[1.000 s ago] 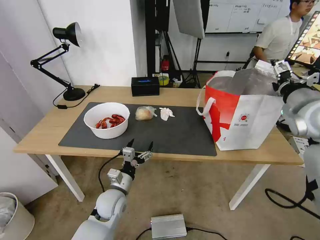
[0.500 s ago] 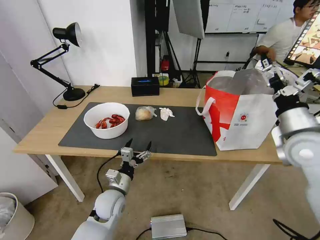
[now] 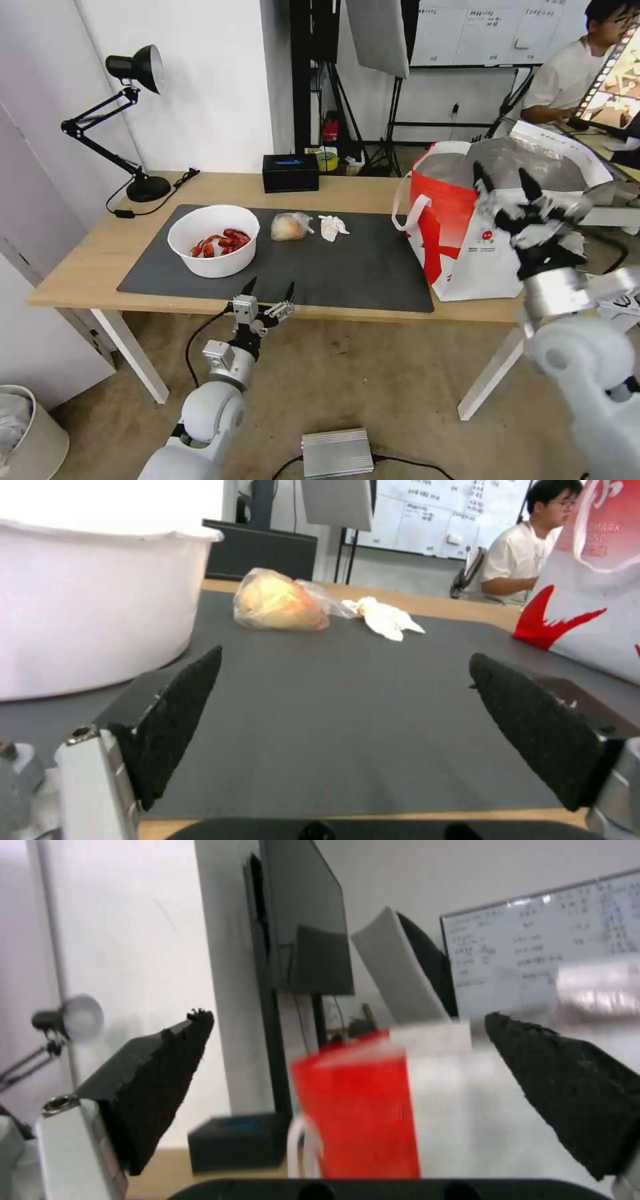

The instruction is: Pick up the trash from the table and place it into the takeout bag.

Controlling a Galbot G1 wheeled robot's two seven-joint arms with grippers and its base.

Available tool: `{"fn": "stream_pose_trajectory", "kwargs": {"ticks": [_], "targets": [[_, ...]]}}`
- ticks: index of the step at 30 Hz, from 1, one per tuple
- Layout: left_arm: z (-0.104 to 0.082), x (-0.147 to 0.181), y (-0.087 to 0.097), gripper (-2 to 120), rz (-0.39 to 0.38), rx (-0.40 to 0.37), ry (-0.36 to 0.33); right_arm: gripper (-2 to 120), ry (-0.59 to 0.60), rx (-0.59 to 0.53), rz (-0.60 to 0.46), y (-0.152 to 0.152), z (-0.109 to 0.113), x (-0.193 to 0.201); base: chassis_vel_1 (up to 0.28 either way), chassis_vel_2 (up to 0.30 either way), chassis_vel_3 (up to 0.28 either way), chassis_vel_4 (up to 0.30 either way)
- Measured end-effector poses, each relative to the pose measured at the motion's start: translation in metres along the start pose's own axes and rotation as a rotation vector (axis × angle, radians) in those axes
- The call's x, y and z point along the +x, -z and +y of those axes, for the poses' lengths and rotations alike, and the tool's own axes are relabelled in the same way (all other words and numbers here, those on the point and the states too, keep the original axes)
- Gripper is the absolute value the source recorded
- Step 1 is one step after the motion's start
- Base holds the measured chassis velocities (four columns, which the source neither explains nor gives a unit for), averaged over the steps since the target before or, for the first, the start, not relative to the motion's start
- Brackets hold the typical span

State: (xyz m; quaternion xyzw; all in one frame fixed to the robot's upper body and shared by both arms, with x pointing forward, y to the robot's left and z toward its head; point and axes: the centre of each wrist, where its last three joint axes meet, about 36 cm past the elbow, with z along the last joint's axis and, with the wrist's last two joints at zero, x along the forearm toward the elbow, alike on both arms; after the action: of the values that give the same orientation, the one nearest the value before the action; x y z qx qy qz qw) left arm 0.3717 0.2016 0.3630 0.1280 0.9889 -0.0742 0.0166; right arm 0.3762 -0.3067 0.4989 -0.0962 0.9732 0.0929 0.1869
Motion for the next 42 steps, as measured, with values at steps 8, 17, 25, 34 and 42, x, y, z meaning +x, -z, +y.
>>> {"fn": "stream_pose_trajectory", "kwargs": {"ticks": [8,17,25,34,42], "targets": [[0.005,0.004,0.005,100,0.007,-0.026,0.015,100,-0.043,0.055,0.043,-0.04,0.007,0.026,0.0,0.0,0.0,0.0],[0.015,0.016,0.016,100,0.042,-0.053,0.029,100,-0.122,0.095,0.109,-0.06,0.015,0.05,0.0,0.0,0.0,0.0],[0.03,0.03,0.032,100,0.057,-0.044,0.038,100,-0.154,0.136,0.184,-0.07,0.031,0.068,0.0,0.0,0.0,0.0],[0.03,0.042,0.042,100,0.042,-0.021,0.059,100,-0.122,0.123,0.195,-0.085,0.042,0.075,0.0,0.0,0.0,0.0],[0.028,0.05,0.04,100,0.044,-0.008,0.077,100,-0.106,0.113,0.215,-0.093,0.054,0.089,0.0,0.0,0.0,0.0]]}}
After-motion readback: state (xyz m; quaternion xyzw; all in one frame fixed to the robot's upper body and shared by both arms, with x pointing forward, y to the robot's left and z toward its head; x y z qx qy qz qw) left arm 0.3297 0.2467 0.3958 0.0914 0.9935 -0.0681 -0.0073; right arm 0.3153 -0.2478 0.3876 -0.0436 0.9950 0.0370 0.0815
